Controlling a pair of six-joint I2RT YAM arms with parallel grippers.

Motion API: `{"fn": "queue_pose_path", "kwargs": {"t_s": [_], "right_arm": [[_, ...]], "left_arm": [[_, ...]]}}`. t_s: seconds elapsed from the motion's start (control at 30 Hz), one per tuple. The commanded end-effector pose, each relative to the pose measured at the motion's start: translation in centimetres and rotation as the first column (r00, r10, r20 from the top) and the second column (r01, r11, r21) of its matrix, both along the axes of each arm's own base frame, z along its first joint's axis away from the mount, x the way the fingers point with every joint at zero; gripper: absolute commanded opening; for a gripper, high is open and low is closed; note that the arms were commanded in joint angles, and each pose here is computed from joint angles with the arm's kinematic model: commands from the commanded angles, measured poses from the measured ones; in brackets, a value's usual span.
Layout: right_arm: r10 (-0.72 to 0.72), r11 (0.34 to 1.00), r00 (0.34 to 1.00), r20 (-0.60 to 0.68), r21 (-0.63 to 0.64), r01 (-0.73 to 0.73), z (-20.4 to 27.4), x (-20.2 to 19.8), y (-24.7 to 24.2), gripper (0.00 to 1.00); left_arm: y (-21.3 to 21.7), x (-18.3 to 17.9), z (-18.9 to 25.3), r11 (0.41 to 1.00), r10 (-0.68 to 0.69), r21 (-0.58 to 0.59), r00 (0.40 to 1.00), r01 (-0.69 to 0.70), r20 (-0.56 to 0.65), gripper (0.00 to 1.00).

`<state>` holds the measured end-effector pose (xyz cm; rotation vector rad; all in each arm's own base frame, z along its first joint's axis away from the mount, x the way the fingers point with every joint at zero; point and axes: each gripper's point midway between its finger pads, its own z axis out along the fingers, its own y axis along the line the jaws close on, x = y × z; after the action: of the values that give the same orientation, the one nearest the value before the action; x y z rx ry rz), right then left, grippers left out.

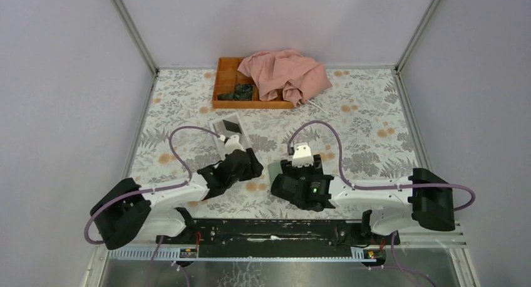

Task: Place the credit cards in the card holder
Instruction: Close the card holder at the center of the board.

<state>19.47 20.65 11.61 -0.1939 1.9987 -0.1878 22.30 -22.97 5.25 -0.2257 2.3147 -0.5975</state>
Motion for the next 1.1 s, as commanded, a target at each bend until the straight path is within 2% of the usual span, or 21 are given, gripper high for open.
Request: {"fn": "queue_pose_path", "kwargs": {"t_s": [0.0,0.2,0.33,0.6,0.83,1.07], "right_arm": [[0.130,0.989,0.990,-0.057,0.082,-0.125,-0.3,1.1,4.5,0.77],[0.132,0.986,0.985,-0.110,0.120,-0.119,-1.7,2.4,4.7,0.66],[0.145,0.982,0.979,-0.143,0.139,-0.126,-2.5,2.9,4.7,0.58],[0.152,0.981,0.968,-0.200,0.151,-0.123,-4.4,3.4,4.5,0.56],[0.154,0.981,0.959,-0.238,0.154,-0.120,-5.6,3.6,4.5,0.46],[0.154,0.982,0.951,-0.268,0.151,-0.116,-6.6,3.3,4.6,0.41]], "left_arm": [[-2.0,0.9,0.4,0.998,-0.040,-0.051,0.998,0.042,0.045,0.61],[-3.0,1.3,-0.4,0.997,-0.054,-0.055,0.998,0.056,0.035,0.53],[-3.1,1.7,-0.3,0.997,-0.052,-0.050,0.998,0.055,0.043,0.52],[-3.8,2.0,-0.1,0.996,-0.064,-0.065,0.997,0.067,0.051,0.53],[-4.2,2.0,-0.6,0.995,-0.073,-0.067,0.997,0.076,0.039,0.53],[-4.2,1.8,-0.9,0.995,-0.078,-0.066,0.996,0.080,0.032,0.53]]}}
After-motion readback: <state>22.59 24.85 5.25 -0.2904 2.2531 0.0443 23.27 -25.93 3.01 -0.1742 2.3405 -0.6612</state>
